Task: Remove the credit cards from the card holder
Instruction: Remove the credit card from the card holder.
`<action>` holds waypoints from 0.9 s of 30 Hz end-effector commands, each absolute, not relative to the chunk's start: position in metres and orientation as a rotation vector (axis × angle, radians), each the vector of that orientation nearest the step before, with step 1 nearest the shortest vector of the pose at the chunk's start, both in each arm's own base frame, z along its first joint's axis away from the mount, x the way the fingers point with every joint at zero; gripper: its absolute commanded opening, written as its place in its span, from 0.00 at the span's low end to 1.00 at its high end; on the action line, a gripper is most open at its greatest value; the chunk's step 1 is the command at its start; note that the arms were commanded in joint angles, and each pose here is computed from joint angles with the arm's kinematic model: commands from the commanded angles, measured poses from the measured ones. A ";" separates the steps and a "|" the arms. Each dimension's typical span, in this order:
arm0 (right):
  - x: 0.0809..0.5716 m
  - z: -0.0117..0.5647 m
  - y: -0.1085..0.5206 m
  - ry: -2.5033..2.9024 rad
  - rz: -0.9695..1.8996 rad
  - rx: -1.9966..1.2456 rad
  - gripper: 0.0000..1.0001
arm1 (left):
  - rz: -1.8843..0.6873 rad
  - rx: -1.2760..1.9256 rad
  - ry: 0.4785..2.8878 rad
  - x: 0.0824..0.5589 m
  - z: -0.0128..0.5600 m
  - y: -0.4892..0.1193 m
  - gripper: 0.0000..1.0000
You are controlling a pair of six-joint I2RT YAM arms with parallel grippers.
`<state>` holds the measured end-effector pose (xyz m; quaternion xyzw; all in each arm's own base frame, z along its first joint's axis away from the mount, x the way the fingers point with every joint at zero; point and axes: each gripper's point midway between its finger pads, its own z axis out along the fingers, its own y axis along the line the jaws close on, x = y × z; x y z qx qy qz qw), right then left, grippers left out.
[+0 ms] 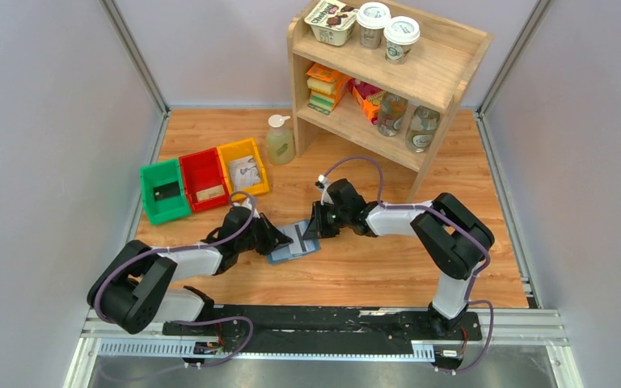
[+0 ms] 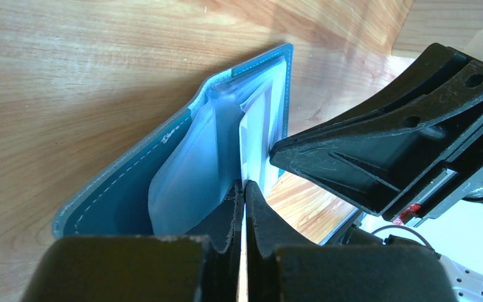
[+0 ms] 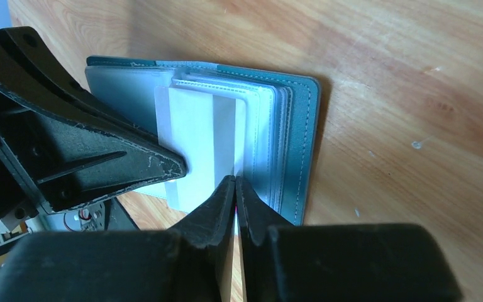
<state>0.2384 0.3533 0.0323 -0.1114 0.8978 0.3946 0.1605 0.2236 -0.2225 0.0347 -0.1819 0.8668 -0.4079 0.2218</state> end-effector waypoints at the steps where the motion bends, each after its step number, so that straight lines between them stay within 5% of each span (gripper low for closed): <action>1: 0.238 0.026 0.357 2.565 1.140 -0.314 0.10 | -1.059 -0.527 2.424 0.217 0.022 -0.211 0.04; 17: 0.227 -0.005 0.342 2.659 1.065 -0.294 0.08 | -1.156 -0.613 2.304 0.212 0.037 -0.207 0.20; 22: 0.226 -0.009 0.340 2.671 1.053 -0.290 0.08 | -1.173 -0.629 2.278 0.208 0.040 -0.205 0.19; 27: 0.226 -0.011 0.340 2.676 1.053 -0.290 0.08 | -1.154 -0.630 2.264 0.207 0.041 -0.200 0.09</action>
